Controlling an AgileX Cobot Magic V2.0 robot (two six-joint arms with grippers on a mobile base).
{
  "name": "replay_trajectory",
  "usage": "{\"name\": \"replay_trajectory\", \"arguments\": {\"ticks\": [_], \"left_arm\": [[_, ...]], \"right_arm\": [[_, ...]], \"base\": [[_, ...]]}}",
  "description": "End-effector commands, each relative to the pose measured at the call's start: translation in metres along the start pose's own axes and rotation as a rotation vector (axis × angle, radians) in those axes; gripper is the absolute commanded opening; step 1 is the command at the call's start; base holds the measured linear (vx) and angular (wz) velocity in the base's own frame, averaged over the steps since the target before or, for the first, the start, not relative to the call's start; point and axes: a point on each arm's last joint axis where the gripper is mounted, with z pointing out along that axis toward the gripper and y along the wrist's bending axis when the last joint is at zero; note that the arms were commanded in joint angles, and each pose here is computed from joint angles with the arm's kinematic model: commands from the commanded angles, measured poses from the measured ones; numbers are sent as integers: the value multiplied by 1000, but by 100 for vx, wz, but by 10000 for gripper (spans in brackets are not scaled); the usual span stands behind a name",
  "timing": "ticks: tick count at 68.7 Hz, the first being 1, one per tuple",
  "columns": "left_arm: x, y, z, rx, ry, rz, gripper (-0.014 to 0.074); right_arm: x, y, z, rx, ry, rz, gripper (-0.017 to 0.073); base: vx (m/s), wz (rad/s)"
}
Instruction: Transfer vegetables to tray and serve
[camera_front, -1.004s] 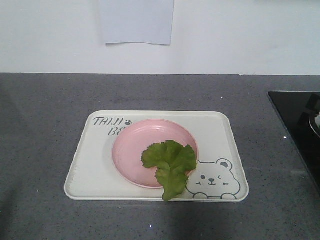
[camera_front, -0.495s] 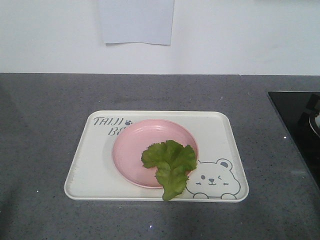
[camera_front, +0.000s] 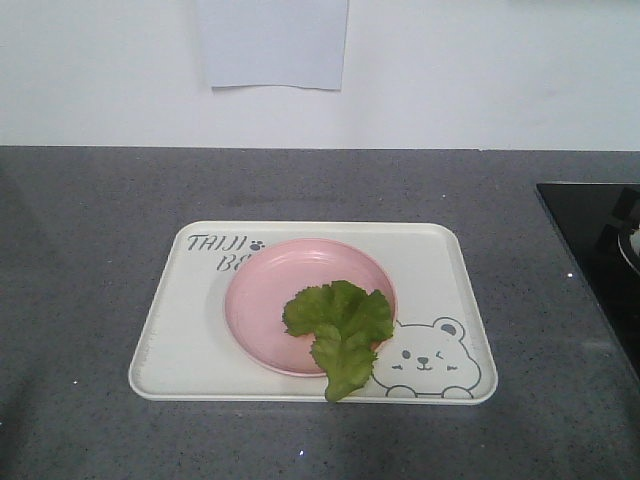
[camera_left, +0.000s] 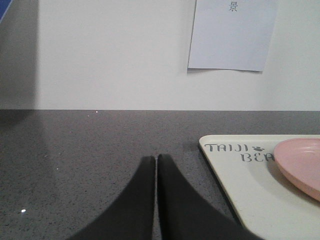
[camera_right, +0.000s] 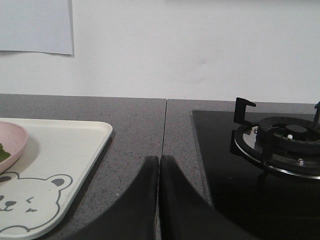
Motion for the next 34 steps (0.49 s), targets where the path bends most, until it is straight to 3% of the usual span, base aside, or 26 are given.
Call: {"name": "replay_trajectory", "arguments": {"ticks": [1, 18, 34], "left_arm": [[1, 0, 0, 4, -64, -10, -6], [1, 0, 0, 4, -64, -10, -6], [1, 0, 0, 4, -64, -10, -6]], "right_arm": [[1, 0, 0, 5, -37, 0, -6], [1, 0, 0, 5, -35, -13, -6], [1, 0, 0, 6, -35, -59, -6]], "base": [[0, 0], [0, 0], [0, 0]]}}
